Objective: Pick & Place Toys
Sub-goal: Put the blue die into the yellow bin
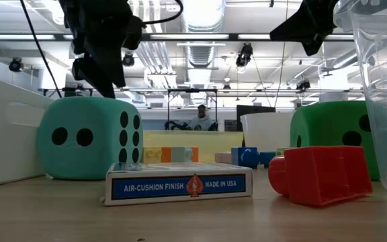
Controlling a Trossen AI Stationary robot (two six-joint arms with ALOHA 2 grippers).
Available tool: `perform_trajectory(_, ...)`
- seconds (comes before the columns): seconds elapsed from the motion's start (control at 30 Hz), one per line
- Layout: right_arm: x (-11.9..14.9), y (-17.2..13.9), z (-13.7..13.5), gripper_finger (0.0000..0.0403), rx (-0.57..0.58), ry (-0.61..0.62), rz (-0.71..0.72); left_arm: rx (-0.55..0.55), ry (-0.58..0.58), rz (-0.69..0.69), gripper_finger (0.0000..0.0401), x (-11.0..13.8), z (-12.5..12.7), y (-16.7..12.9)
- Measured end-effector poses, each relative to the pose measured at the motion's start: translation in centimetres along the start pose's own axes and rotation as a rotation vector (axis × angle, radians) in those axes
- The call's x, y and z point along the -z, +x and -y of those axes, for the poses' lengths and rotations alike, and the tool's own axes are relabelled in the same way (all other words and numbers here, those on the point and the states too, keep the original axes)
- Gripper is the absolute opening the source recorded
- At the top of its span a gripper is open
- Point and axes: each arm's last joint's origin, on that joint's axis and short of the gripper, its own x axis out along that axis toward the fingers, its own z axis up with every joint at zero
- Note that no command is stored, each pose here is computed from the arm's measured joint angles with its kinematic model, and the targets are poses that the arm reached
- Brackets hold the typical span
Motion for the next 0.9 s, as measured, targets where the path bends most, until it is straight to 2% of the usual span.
perform_trajectory(0.33,0.0,0.0,0.0,0.0020,0.001,0.000,0.000,-0.021,0.020,-0.066,0.0270,0.0,0.3,2.1)
perform_trajectory(0.53,0.0,0.0,0.0,0.0020,0.001,-0.001,-0.001,0.044,0.013,-0.113,0.0269,-0.1,0.6,2.0)
perform_trajectory(0.9,0.0,0.0,0.0,0.0020,0.001,0.000,-0.001,0.065,0.055,-0.119,0.0269,-0.1,0.7,2.1)
